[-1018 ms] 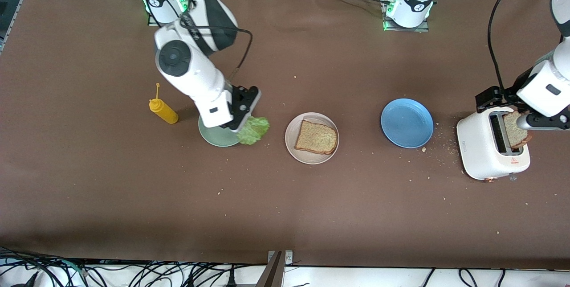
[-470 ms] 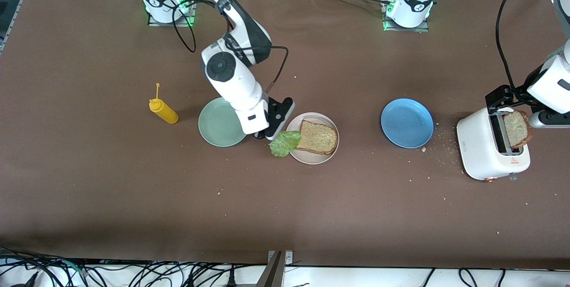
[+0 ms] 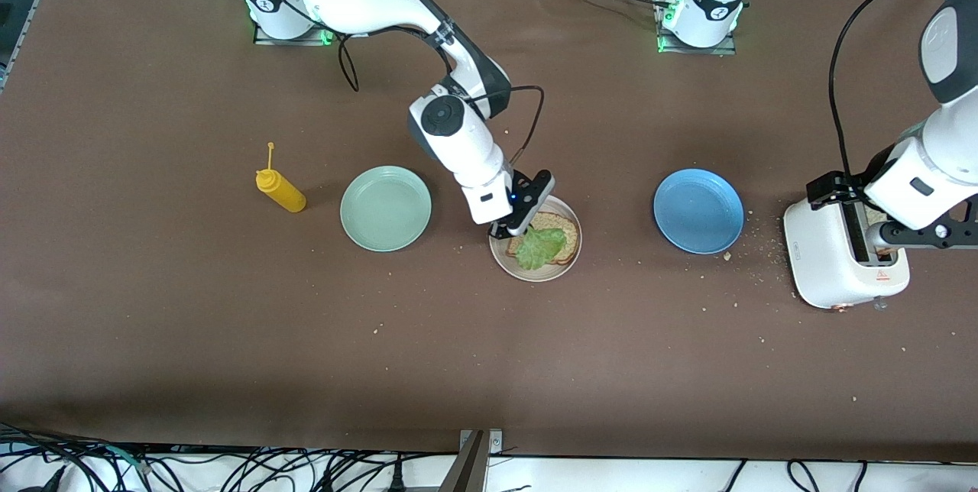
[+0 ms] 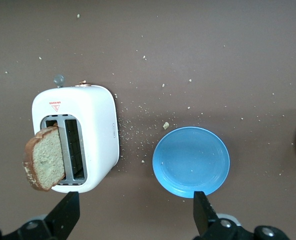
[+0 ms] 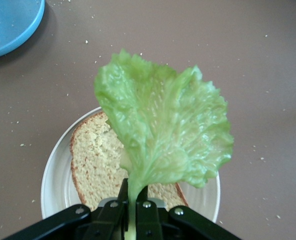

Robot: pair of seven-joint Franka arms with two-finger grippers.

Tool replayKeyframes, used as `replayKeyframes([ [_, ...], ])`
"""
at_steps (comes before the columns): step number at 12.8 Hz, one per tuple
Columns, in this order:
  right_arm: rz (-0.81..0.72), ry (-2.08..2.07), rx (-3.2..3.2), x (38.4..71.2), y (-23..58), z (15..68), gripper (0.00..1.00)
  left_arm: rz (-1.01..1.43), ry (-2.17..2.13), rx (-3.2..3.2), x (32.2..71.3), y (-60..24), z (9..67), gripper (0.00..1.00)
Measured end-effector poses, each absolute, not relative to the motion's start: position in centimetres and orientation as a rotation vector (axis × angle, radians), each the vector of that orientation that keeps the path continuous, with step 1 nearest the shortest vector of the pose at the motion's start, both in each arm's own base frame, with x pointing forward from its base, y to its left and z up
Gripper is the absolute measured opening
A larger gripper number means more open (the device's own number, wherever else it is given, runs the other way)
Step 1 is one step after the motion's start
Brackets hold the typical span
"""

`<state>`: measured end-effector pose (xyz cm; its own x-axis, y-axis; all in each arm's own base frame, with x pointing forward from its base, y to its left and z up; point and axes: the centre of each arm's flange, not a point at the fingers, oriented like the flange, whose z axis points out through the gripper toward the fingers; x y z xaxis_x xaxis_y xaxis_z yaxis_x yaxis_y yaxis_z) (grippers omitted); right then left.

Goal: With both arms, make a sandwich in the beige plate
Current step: 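Lower the lettuce onto the bread and open the right gripper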

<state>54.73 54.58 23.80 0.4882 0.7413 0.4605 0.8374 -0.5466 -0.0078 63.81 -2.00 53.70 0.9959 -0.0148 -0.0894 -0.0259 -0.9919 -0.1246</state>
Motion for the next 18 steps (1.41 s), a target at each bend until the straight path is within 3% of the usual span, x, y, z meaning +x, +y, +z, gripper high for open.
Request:
replayKeyframes([
  [3,-0.708,-1.362,-2.506,54.3,55.5,22.0,0.07,0.102,0.036,-3.025,63.7,-2.4,54.8,1.00],
  [5,-0.720,-1.364,-2.510,53.9,55.9,21.0,0.11,0.061,0.033,-3.028,63.3,-2.3,56.5,1.00],
  [6,-0.721,-1.364,-2.510,53.8,56.0,20.9,0.18,0.051,0.028,-3.028,63.1,-2.1,57.0,1.00],
  [13,-0.718,-1.342,-2.518,53.6,56.3,20.9,0.96,0.061,0.031,-3.028,63.2,-2.2,56.6,1.00],
  [16,-0.709,-1.323,-2.544,54.6,55.3,22.2,1.00,0.074,0.029,-3.027,63.3,-2.1,56.1,1.00],
  [18,-0.594,-1.306,-2.604,56.3,53.1,25.3,1.00,0.095,0.026,-3.026,63.6,-2.0,55.3,1.00],
])
